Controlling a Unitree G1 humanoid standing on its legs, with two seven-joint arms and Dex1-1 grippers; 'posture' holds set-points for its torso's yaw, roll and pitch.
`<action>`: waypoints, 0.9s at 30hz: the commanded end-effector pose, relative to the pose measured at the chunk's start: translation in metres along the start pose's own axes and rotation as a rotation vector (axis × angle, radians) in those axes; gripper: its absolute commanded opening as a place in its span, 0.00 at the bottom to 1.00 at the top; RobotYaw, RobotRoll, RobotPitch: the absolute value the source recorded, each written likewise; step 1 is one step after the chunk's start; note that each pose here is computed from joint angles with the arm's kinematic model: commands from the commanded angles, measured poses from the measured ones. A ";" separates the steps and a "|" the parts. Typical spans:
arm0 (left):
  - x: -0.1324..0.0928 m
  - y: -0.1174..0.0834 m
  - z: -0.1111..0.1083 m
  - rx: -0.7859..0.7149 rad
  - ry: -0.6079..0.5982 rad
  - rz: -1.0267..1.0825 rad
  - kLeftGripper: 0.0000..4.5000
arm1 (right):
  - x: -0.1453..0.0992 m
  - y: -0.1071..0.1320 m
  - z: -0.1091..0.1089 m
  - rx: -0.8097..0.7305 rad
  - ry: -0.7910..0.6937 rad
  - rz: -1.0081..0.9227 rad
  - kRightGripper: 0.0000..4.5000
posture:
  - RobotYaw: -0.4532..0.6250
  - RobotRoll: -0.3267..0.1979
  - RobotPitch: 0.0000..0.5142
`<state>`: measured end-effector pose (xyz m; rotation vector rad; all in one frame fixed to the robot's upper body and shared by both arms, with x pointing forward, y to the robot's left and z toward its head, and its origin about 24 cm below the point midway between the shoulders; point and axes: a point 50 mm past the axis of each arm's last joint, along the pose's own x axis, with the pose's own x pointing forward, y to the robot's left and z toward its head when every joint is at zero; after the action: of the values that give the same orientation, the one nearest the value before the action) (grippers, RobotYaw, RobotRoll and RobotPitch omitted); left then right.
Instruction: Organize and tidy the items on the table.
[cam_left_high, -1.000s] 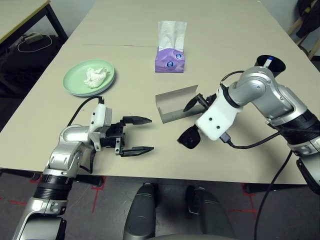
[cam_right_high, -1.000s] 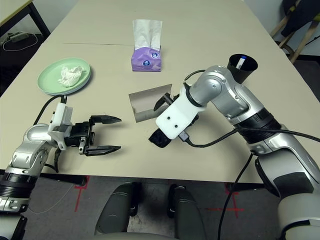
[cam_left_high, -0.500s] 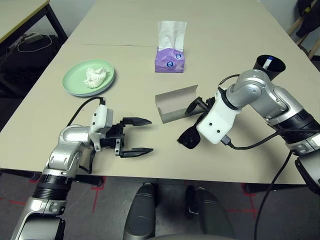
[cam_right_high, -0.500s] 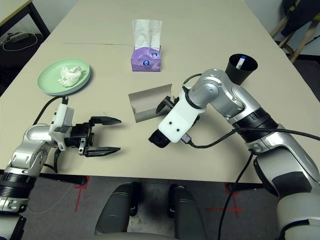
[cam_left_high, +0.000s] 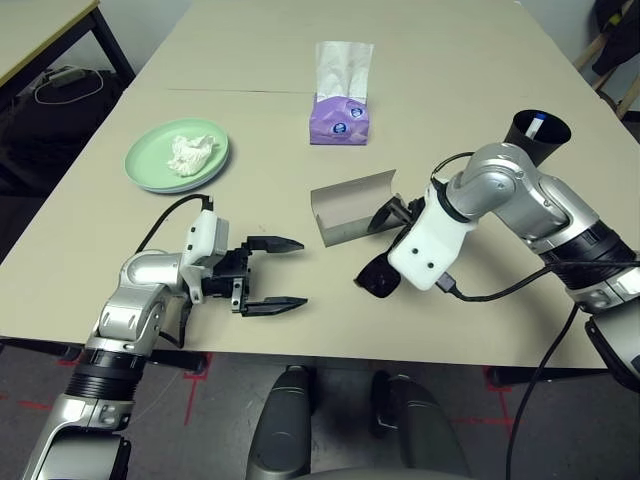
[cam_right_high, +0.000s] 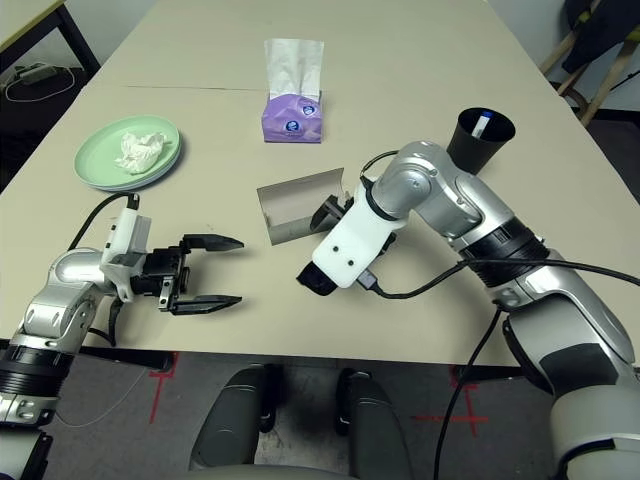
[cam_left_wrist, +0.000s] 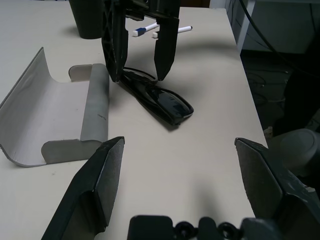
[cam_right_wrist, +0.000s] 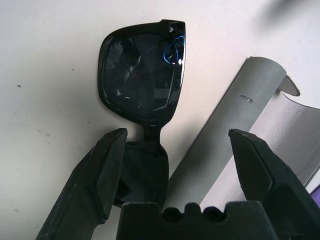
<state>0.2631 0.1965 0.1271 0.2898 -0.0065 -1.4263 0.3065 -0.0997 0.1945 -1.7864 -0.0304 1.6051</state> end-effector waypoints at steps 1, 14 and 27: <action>0.001 -0.003 -0.002 -0.012 0.016 -0.013 0.99 | 0.004 0.001 0.005 -0.029 -0.013 0.014 1.00 | 0.64 0.62 0.34; 0.001 -0.002 -0.002 -0.004 0.023 -0.006 0.99 | 0.004 0.000 0.008 -0.081 -0.005 0.032 1.00 | 0.64 0.62 0.34; 0.000 -0.002 -0.004 0.014 0.048 0.002 1.00 | 0.008 0.006 0.005 -0.088 -0.007 0.048 0.87 | 0.64 0.62 0.33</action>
<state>0.2638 0.1968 0.1267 0.3118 -0.0006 -1.4123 0.3027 -0.0971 0.1893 -1.8489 -0.0684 1.6502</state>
